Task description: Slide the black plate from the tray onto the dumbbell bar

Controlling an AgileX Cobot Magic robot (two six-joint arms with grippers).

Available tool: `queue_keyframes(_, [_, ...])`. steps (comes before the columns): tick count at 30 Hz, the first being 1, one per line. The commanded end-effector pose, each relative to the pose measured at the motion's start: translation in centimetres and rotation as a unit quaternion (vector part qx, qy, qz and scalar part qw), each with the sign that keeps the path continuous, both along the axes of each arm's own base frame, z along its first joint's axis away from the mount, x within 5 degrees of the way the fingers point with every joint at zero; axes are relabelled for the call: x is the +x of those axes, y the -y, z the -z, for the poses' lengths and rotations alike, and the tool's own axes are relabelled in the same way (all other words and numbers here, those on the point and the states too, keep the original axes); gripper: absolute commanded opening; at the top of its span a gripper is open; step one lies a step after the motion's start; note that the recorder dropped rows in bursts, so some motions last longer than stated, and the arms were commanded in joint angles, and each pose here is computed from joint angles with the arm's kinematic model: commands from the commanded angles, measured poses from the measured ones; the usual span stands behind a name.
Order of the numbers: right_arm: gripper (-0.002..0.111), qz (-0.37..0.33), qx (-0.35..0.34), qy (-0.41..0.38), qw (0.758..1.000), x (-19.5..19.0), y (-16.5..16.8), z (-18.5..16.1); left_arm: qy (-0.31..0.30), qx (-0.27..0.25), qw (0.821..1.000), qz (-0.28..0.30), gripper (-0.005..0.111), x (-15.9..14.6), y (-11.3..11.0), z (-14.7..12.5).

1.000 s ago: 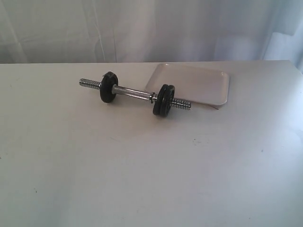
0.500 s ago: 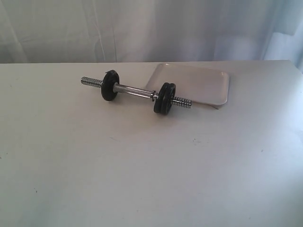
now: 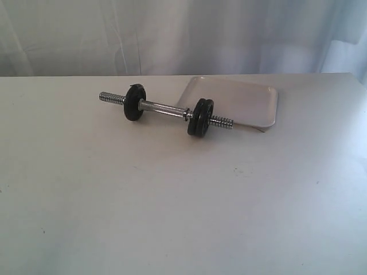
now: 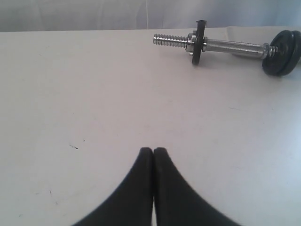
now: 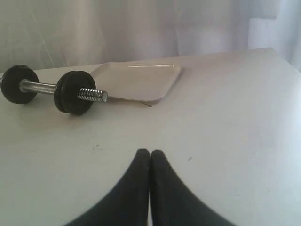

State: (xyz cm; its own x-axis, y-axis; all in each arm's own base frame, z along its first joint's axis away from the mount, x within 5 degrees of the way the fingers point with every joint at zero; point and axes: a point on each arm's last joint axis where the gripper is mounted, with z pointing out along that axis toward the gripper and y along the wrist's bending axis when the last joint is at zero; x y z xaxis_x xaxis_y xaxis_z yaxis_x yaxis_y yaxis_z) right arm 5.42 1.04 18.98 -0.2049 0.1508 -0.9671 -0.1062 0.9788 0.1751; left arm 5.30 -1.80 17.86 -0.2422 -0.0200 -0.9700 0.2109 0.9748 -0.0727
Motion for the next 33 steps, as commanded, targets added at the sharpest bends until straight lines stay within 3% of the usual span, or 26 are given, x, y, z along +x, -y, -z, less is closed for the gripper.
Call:
queue_keyframes(1, [0.000, 0.003, 0.007, -0.004, 1.000, 0.0, 0.0, 0.2, -0.006, 0.002, 1.000, 0.005, 0.000, -0.1, 0.1, 0.2])
queue_keyframes(18, [0.000, 0.003, 0.006, -0.004, 1.000, 0.0, 0.0, 0.2, -0.010, 0.011, 1.000, 0.007, 0.000, -0.1, 0.1, 0.3])
queue_keyframes(25, [0.000, 0.003, 0.006, -0.004, 1.000, 0.0, 0.0, 0.2, -0.033, 0.001, 0.998, -0.057, 0.000, 0.0, -1.0, 0.7])
queue_keyframes(30, [0.000, 0.003, 0.006, -0.004, 1.000, 0.0, 0.0, 0.2, -0.034, 0.046, 0.997, -0.046, 0.000, 0.0, -1.0, 0.8])
queue_keyframes(33, [0.000, 0.003, 0.006, -0.004, 1.000, 0.0, 0.0, 0.2, -0.041, 0.047, 0.997, -0.045, 0.000, -0.1, -1.0, 1.0])
